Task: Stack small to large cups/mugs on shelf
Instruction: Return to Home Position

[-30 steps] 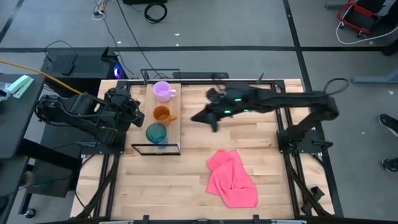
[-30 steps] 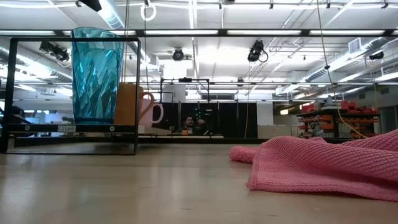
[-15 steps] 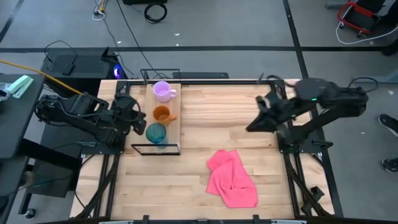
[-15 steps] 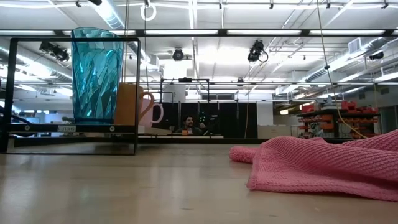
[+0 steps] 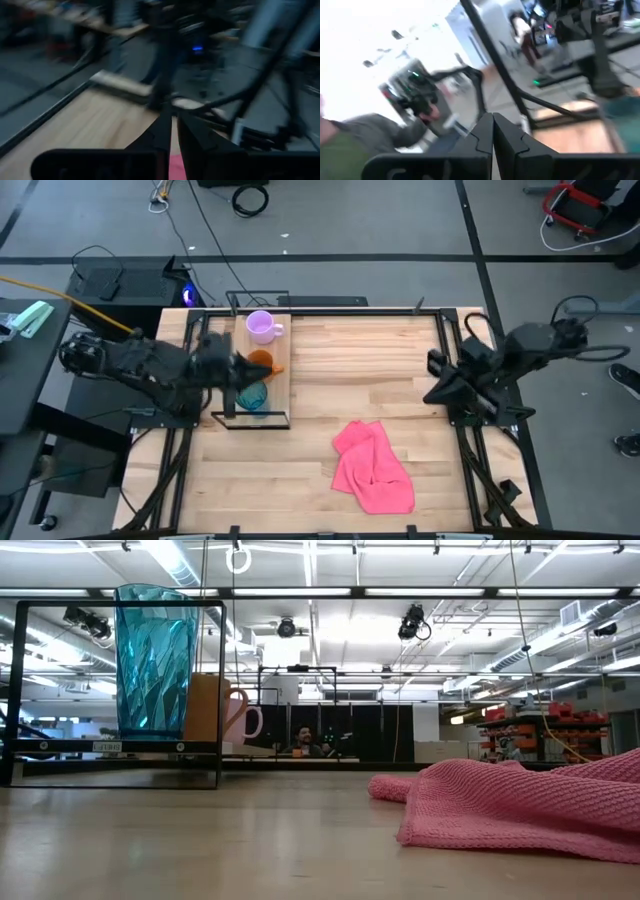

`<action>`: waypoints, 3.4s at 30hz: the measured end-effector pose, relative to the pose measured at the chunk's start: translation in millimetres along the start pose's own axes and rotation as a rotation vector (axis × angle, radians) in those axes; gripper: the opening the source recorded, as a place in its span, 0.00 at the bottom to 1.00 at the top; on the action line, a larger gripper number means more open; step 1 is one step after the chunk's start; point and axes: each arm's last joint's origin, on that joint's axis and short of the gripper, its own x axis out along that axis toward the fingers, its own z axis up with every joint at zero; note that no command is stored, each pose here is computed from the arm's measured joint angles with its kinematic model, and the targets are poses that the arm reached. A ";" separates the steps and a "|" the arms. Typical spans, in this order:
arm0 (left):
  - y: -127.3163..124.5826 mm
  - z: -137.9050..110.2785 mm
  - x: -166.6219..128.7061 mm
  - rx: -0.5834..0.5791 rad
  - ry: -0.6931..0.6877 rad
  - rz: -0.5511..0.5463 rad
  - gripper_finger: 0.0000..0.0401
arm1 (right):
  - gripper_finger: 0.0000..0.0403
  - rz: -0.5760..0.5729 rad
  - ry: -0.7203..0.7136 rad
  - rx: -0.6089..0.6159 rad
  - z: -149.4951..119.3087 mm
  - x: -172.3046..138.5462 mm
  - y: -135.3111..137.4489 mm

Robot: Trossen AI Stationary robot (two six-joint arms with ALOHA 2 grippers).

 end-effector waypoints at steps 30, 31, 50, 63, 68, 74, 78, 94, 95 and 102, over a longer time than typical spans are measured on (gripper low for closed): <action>99.0 -85.7 -106.9 -0.008 -0.477 -0.157 0.08 | 0.04 0.193 -0.527 -0.112 -74.6 -121.9 -46.4; 102.3 -88.8 -110.7 -0.004 -0.484 -0.156 0.08 | 0.04 0.196 -0.539 -0.119 -77.1 -125.0 -47.7; 131.6 -133.2 -124.6 -0.053 -0.416 -0.005 0.07 | 0.04 0.146 -0.572 -0.077 -127.6 -107.0 -79.3; 137.1 -130.2 -126.8 0.119 -0.440 0.237 0.10 | 0.04 0.049 -0.653 -0.185 -170.5 -90.5 -113.7; 132.1 -126.8 -127.8 0.156 -0.474 0.077 0.08 | 0.04 0.070 -0.667 -0.217 -164.2 -93.0 -115.3; 125.7 -117.2 -133.4 0.159 -0.583 -0.126 0.08 | 0.04 0.091 -0.686 -0.262 -151.4 -98.1 -111.2; 126.2 -101.9 -145.7 0.211 -0.774 -0.107 0.10 | 0.04 0.086 -0.688 -0.284 -148.6 -99.6 -111.6; 135.9 -85.4 -161.7 0.323 -0.684 -0.087 0.07 | 0.04 0.126 -0.646 -0.244 -149.6 -98.8 -112.5; 138.5 -81.8 -164.7 0.315 -0.683 -0.065 0.07 | 0.04 0.129 -0.645 -0.239 -149.6 -98.8 -112.5; 142.0 -79.9 -165.5 0.293 -0.615 -0.162 0.10 | 0.04 0.132 -0.644 -0.231 -149.6 -98.8 -112.5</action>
